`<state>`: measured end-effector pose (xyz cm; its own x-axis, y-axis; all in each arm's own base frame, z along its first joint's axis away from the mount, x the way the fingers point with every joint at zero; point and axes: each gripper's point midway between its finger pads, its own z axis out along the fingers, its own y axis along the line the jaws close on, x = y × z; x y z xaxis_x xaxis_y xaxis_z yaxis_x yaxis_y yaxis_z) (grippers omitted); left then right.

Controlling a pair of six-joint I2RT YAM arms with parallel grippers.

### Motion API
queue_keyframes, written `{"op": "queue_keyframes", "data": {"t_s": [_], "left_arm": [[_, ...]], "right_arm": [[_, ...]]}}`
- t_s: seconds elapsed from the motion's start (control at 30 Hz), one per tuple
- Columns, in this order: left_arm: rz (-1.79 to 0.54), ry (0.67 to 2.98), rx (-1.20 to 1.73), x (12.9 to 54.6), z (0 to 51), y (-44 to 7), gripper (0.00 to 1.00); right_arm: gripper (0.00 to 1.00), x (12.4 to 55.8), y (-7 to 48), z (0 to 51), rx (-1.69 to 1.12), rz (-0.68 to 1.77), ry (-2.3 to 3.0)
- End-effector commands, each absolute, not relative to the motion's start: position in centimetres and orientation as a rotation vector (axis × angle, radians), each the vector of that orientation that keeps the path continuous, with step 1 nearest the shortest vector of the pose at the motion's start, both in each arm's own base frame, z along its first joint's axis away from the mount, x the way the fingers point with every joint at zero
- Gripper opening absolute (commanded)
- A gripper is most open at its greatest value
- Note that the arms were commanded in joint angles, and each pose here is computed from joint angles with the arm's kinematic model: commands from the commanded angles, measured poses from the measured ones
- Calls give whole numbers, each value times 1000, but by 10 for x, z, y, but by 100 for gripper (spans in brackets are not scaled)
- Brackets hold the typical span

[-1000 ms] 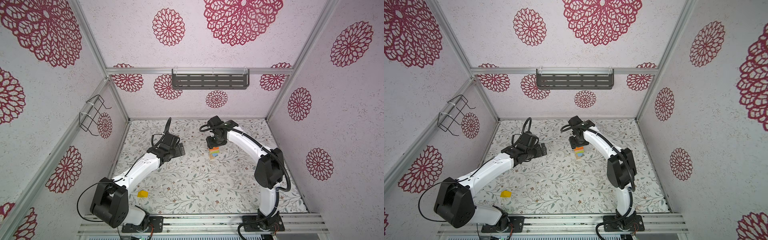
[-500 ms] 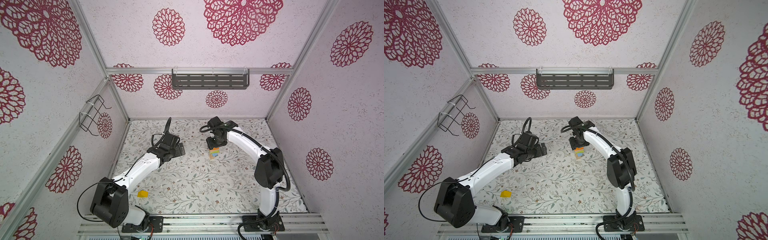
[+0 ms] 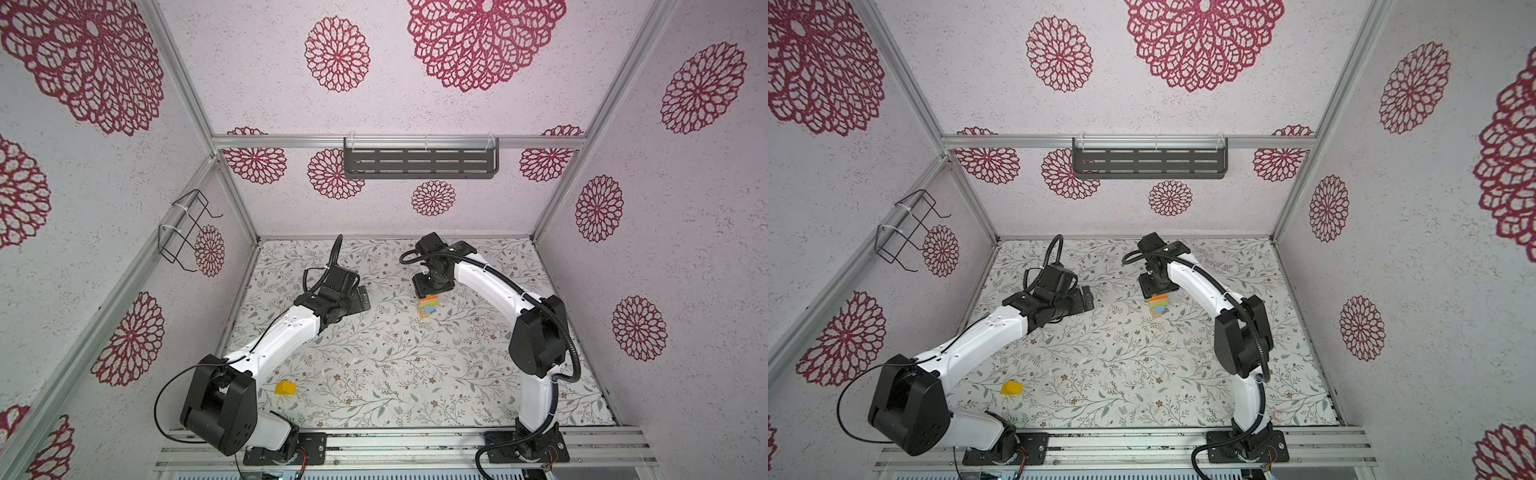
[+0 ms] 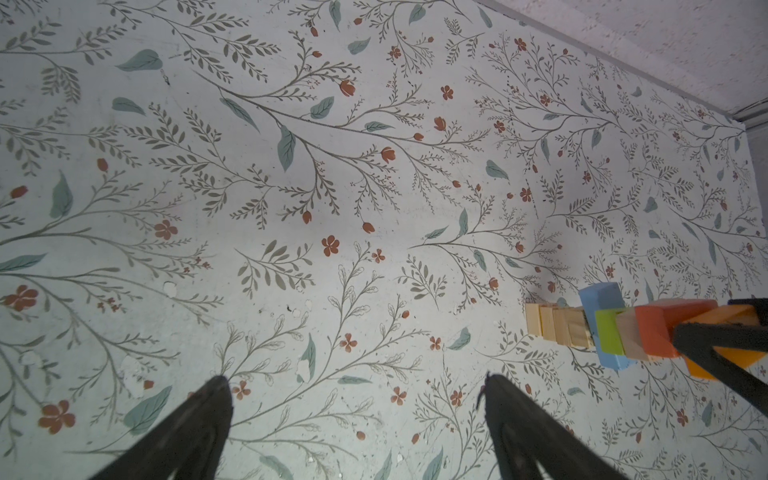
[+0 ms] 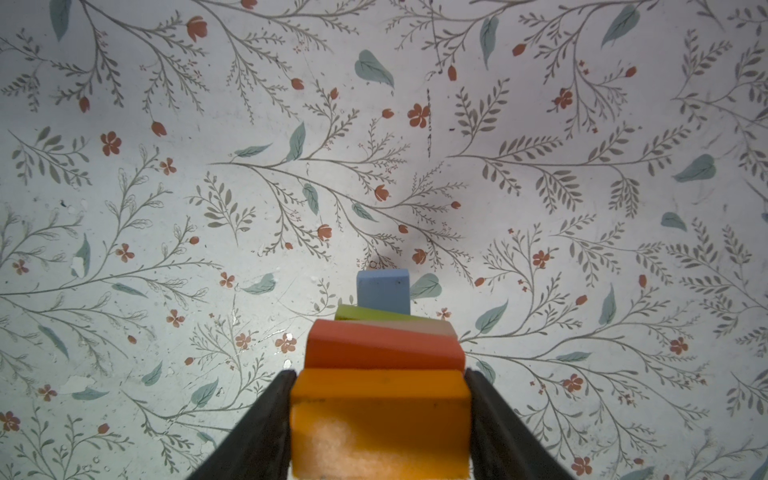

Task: Build the wood block tower
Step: 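Position the orange block above the red block and lower it, then open the right gripper and raise it while the left gripper reaches for the yellow block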

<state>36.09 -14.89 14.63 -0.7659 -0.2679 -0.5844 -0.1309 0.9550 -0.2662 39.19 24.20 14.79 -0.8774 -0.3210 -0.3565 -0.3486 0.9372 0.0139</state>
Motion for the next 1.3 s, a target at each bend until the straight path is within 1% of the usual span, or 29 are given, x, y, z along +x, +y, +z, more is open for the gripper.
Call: {"op": "queue_keyframes", "data": {"t_s": [0.0, 0.1, 0.2, 0.43, 0.5, 0.67, 0.77, 0.9, 1.0, 1.07, 1.17, 1.27], "left_arm": [[-278, 2435, -283, 364, 148, -148, 97], [-280, 2436, -283, 364, 148, -148, 97], [-282, 2437, -283, 363, 148, -148, 97], [-280, 2435, -286, 362, 150, -147, 97], [-273, 2434, -293, 361, 152, -145, 97], [-263, 2484, -306, 351, 158, -136, 97], [-188, 2527, -349, 335, 162, -118, 97], [-173, 2573, -508, 305, 158, -87, 99], [-84, 2575, -639, 278, 154, -59, 93], [4, 2577, -725, 258, 152, -40, 90], [110, 2563, -864, 230, 149, -19, 89], [138, 2516, -1014, 207, 142, -6, 87]], "right_arm": [[65, 395, 238, 154, -451, 111, 2733], [69, 395, 237, 154, -451, 106, 2730], [72, 395, 237, 156, -450, 111, 2726], [75, 395, 235, 164, -445, 106, 2706], [82, 396, 235, 170, -440, 115, 2683], [89, 396, 233, 195, -417, 158, 2584], [95, 394, 227, 222, -389, 178, 2487], [99, 387, 214, 251, -327, 247, 2364], [99, 378, 207, 265, -277, 342, 2276], [99, 373, 208, 266, -263, 413, 2237], [99, 371, 209, 260, -253, 474, 2207], [99, 372, 213, 250, -249, 545, 2200]]}}
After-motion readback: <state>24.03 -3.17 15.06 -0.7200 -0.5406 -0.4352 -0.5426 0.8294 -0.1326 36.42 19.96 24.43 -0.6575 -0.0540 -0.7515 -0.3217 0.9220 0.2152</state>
